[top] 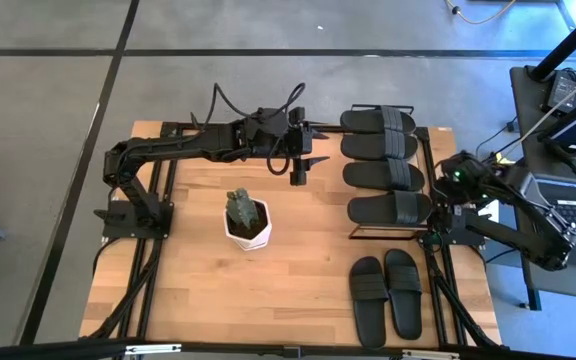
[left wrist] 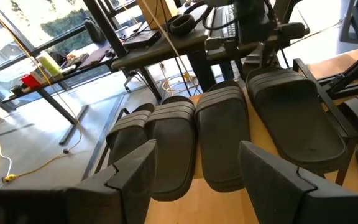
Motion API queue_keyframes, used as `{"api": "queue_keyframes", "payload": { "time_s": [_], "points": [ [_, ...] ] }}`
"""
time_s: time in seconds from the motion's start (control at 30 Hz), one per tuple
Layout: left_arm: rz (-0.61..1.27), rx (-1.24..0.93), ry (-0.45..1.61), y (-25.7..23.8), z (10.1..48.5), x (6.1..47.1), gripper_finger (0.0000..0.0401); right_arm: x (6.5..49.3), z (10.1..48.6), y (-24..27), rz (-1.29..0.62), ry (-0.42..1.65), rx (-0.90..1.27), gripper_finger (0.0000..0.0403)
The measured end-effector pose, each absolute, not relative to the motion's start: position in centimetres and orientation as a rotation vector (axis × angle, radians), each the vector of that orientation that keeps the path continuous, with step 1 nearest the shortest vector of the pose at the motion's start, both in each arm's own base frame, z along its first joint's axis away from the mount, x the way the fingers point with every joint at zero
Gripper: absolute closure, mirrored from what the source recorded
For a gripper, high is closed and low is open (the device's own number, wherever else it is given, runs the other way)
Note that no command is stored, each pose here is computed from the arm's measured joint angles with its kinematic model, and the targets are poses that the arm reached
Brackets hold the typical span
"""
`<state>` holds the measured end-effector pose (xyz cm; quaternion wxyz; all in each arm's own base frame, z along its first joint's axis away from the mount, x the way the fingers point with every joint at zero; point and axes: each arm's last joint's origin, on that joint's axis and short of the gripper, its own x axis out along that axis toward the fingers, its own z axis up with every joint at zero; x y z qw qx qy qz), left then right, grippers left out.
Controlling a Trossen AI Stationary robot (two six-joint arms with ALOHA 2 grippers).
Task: Pick and place slides into the shelf
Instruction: Put the black slide on the shelf
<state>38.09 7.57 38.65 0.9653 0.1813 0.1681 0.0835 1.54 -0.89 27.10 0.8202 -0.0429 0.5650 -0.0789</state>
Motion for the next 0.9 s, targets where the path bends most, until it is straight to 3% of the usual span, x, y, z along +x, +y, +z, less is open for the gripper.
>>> {"api": "queue_keyframes", "payload": {
  "time_s": [0.33,0.9],
  "points": [
    [0.169,0.367,0.340,7.6,38.7,38.1,0.0183,1.1,29.2,-0.4,-0.178,1.085,-0.047,0.0224],
    [0.169,0.367,0.340,7.6,38.7,38.1,0.0183,1.5,28.1,-0.5,-0.150,1.103,0.041,0.0224]
  ]
}}
